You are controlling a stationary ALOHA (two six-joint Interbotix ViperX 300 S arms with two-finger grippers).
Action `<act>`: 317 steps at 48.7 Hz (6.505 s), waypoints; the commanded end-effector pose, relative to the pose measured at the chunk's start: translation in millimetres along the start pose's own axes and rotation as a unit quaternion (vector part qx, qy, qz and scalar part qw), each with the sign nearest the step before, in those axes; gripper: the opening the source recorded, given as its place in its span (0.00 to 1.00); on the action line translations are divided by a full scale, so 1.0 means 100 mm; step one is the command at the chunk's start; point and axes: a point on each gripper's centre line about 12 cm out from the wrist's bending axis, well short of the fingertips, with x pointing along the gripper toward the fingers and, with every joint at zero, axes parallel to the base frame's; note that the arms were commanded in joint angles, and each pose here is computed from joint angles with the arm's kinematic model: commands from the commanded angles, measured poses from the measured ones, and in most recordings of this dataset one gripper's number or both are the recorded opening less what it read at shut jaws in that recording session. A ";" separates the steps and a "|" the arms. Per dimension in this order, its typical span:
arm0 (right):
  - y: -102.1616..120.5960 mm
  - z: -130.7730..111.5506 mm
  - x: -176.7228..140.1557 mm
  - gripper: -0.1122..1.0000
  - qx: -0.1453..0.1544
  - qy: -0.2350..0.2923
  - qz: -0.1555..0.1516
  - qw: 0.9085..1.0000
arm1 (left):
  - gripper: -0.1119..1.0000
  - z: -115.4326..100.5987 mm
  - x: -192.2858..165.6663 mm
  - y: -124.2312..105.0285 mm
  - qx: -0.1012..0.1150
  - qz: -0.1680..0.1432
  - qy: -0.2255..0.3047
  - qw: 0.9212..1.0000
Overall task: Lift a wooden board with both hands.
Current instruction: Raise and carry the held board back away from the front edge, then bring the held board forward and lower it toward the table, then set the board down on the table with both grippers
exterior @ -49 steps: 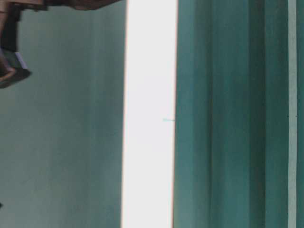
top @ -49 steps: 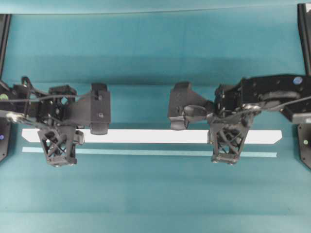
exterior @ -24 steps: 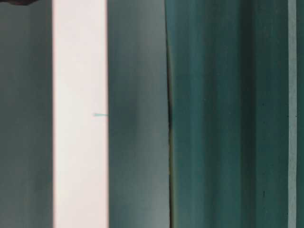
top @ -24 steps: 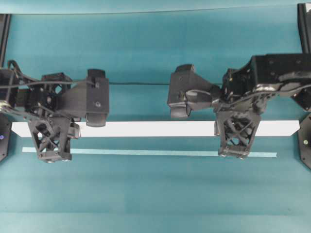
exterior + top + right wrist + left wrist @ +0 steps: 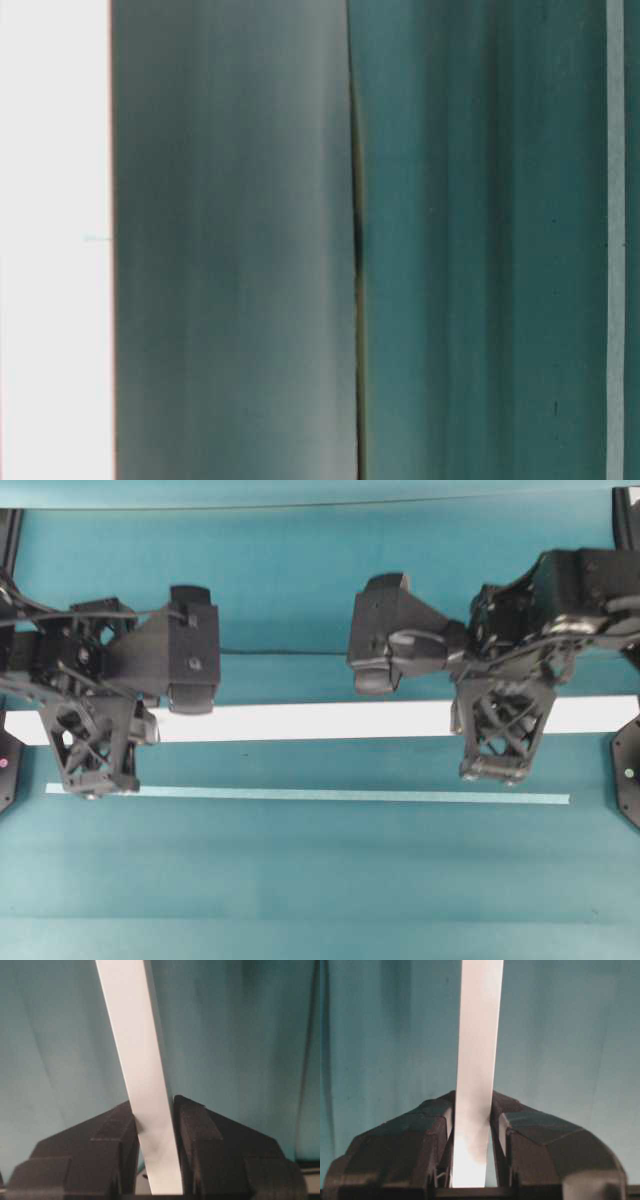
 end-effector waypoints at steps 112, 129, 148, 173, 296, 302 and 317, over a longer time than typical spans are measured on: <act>-0.02 0.12 -0.89 0.30 0.029 -0.096 0.007 0.995 | 0.27 0.48 -0.99 0.13 0.000 0.009 -0.046 0.999; -0.05 0.08 -0.46 0.30 0.010 -0.041 0.000 0.999 | 0.27 0.41 -0.61 0.13 0.001 0.011 -0.014 1.000; -0.09 0.04 0.18 0.30 -0.004 -0.035 -0.001 0.999 | 0.27 0.15 0.17 0.10 0.005 0.013 0.028 1.000; -0.14 -0.10 1.06 0.30 -0.016 -0.034 -0.003 0.999 | 0.27 -0.10 0.91 0.07 0.012 0.008 0.032 0.999; 0.02 -0.19 2.50 0.30 -0.051 -0.023 0.001 0.998 | 0.27 -0.56 2.25 -0.08 0.049 -0.009 0.036 0.998; 0.02 -0.19 2.51 0.30 -0.046 -0.028 0.001 0.999 | 0.27 -0.53 2.25 -0.09 0.054 -0.010 0.024 0.998; 0.02 -0.18 2.50 0.30 -0.037 -0.034 0.002 0.999 | 0.27 -0.61 2.26 -0.08 0.054 -0.010 0.029 0.998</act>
